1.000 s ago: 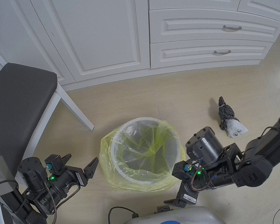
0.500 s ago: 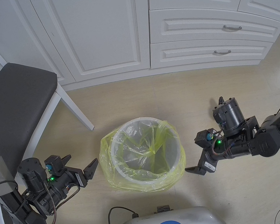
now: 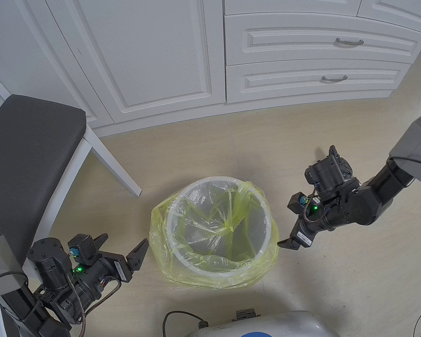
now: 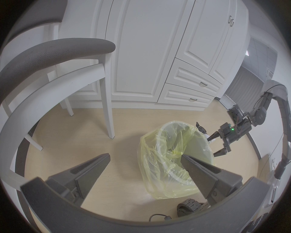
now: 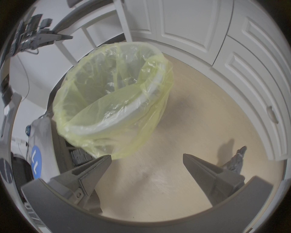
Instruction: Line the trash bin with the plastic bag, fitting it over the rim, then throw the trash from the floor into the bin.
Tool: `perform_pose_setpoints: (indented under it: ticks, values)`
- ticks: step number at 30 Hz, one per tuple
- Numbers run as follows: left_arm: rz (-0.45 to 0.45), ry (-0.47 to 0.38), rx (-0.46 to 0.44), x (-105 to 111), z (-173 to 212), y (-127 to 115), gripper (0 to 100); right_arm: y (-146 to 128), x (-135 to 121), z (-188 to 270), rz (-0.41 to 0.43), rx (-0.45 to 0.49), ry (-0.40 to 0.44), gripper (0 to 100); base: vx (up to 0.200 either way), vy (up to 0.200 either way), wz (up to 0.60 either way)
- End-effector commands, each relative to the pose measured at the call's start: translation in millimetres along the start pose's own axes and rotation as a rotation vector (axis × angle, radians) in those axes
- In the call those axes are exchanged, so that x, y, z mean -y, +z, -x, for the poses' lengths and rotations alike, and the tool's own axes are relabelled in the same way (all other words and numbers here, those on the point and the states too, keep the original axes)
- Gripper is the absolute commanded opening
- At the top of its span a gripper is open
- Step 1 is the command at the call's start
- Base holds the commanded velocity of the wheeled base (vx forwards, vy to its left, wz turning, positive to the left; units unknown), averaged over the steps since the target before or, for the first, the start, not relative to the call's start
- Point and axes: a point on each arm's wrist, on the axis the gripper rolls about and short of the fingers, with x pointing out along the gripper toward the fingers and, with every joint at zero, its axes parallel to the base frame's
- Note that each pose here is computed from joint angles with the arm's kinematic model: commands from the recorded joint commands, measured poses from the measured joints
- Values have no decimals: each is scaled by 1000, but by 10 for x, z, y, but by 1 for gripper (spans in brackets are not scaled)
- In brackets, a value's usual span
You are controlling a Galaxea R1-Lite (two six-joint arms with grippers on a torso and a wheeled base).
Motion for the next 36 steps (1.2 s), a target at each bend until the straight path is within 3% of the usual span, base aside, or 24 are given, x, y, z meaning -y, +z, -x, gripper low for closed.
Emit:
perform_pose_setpoints:
  ticks: [1,7,12,17,19,22,25,26,27,28,31,32,33,36]
  values:
    - [5,-1,-12,1,-19,-31,100,-167,5,-667,-129,-17,25,100,0,0,0]
    - [1,-21,-26,66,-2,-57,100,-248,134,-1054,-308,18,-11,100,0,0,0]
    - [2,-18,-23,99,-5,-52,100,-400,290,-1155,-353,19,-6,100,0,0,0]
    - [67,-17,-31,97,-10,-70,100,-359,504,-864,-476,139,170,100,0,0,0]
    - [113,-11,-26,77,-21,-62,100,-392,591,-685,-511,157,184,100,0,0,0]
    - [171,10,-2,10,-67,-22,100,-460,636,-409,-525,208,138,100,0,0,0]
    - [203,22,14,-57,-161,-13,100,-524,550,-169,-564,283,88,100,0,0,0]
    - [232,28,-19,-70,-239,-114,100,-566,428,-27,-625,348,63,100,0,0,0]
    - [237,28,-23,-71,-249,-127,100,-572,413,-17,-635,353,63,100,0,0,0]
    - [276,34,-62,-85,-362,-268,100,-639,256,58,-721,418,66,100,0,0,0]
    - [316,58,-58,-170,-507,-334,100,-781,-61,91,-877,522,93,100,0,0,0]
    - [326,71,-47,-217,-507,-315,100,-844,-133,85,-906,523,91,100,0,0,0]
    - [346,84,-39,-268,-499,-302,100,-968,-262,42,-940,449,85,100,0,0,0]
    - [367,76,-42,-253,-477,-295,100,-1024,-336,27,-963,408,31,100,0,0,0]
